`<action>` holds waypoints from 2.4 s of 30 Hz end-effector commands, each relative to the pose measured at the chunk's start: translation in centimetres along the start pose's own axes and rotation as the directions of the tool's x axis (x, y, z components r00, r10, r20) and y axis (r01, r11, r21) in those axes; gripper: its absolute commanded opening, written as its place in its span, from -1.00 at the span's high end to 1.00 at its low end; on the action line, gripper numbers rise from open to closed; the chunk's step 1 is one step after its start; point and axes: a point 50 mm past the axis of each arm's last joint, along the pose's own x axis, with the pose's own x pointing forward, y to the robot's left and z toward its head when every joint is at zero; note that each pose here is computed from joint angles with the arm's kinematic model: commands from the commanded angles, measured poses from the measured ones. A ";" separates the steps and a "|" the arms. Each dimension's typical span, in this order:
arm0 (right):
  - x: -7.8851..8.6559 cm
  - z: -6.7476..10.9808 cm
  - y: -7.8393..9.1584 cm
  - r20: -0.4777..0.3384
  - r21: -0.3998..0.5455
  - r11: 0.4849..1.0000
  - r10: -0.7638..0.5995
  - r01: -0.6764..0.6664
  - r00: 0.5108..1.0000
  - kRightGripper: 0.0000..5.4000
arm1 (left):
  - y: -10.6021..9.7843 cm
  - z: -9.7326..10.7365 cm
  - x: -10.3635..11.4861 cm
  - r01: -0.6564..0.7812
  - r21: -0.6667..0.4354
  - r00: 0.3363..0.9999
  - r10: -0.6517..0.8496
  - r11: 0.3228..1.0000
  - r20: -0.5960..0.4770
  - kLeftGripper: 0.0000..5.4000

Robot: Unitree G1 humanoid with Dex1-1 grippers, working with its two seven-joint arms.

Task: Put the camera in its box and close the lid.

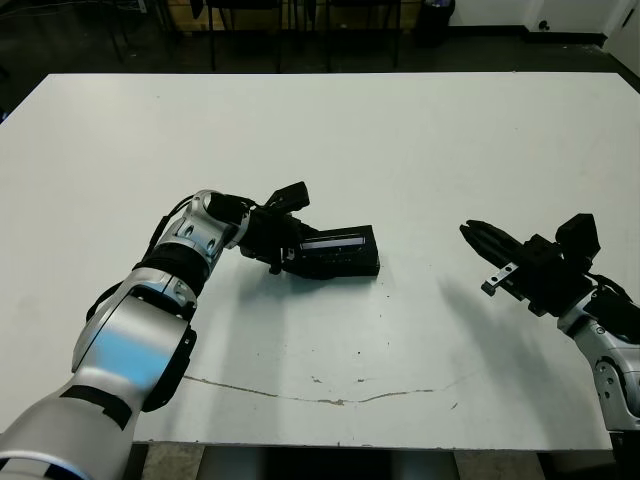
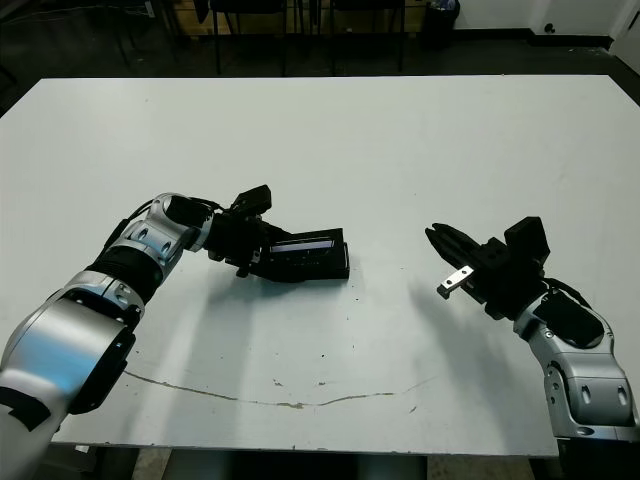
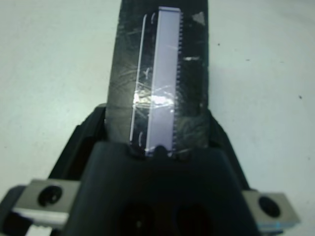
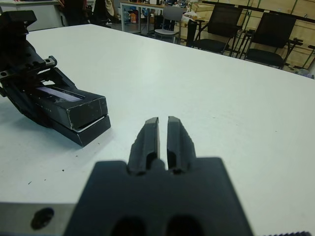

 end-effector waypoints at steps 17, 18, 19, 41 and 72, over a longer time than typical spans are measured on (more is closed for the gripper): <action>-0.3 -0.7 -0.1 -0.027 0.014 1.000 -0.009 0.010 1.000 1.00 | -3.5 -2.1 6.0 0.140 -0.104 0.986 -0.148 0.985 -0.073 -0.02; -0.3 -0.8 -0.1 -0.025 0.013 1.000 -0.006 0.006 1.000 1.00 | -3.6 -2.0 6.3 0.134 -0.100 0.986 -0.143 0.986 -0.090 -0.02; -0.3 -0.8 -0.1 -0.017 0.018 1.000 0.001 -0.001 1.000 1.00 | -3.7 -2.0 6.5 0.131 -0.088 0.985 -0.140 0.987 -0.102 -0.02; -0.4 -1.1 0.1 -0.020 0.021 1.000 0.001 0.000 1.000 1.00 | -4.2 -0.9 7.9 0.148 -0.030 0.977 -0.151 0.989 -0.148 -0.02; -0.5 -1.2 0.2 -0.029 0.003 1.000 -0.003 0.003 1.000 1.00 | -2.4 -4.7 1.6 0.105 0.042 0.971 -0.093 0.994 -0.221 -1.00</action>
